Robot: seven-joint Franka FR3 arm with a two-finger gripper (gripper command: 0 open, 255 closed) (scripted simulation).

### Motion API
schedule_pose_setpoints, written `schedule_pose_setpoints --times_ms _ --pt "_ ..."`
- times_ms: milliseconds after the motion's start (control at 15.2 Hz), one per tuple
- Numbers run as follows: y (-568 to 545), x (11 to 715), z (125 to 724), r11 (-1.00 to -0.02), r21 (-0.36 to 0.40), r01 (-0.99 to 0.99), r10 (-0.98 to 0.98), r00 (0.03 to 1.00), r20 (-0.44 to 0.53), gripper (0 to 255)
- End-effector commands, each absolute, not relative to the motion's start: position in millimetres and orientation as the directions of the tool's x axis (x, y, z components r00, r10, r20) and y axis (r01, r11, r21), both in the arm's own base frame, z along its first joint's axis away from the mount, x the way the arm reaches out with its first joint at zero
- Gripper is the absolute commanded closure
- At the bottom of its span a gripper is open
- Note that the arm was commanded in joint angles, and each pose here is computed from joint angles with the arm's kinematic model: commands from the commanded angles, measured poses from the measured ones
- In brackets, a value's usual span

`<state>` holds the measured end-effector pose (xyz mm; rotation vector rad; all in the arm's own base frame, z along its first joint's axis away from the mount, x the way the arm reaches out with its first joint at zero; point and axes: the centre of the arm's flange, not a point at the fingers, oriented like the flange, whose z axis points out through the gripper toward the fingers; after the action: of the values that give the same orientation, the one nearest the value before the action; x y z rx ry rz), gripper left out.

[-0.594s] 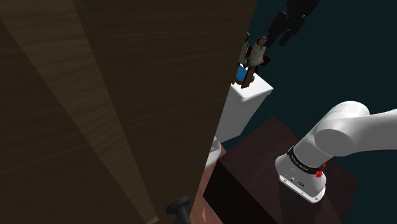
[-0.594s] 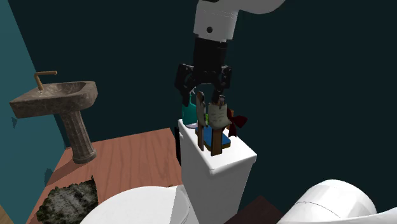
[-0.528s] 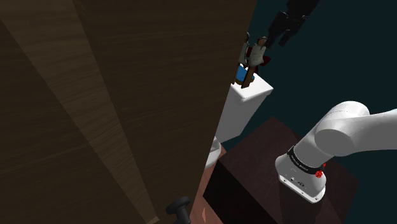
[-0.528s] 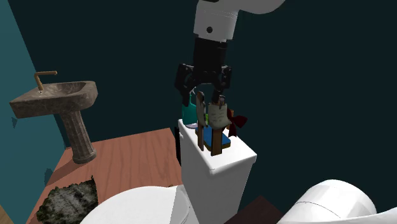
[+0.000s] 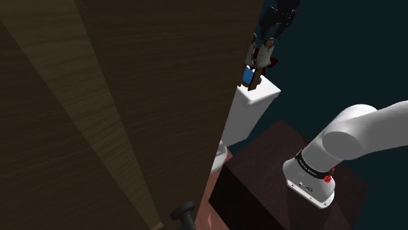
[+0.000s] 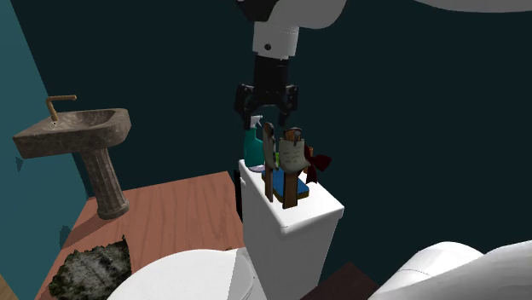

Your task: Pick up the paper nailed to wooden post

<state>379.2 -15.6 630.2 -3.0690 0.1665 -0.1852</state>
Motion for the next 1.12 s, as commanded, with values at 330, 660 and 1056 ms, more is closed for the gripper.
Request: schedule_pose_setpoints --times_ms 330,660,1056 --pt "-59.7 459.4 616.3 -0.989 -0.033 -0.142 -0.144 0.984 0.101 0" --pt "-92.0 516.1 608.6 -0.986 -0.008 -0.168 -0.168 0.981 0.092 0" --pt "-126.7 572.9 600.8 -0.981 0.018 -0.195 -0.193 0.978 0.082 0"
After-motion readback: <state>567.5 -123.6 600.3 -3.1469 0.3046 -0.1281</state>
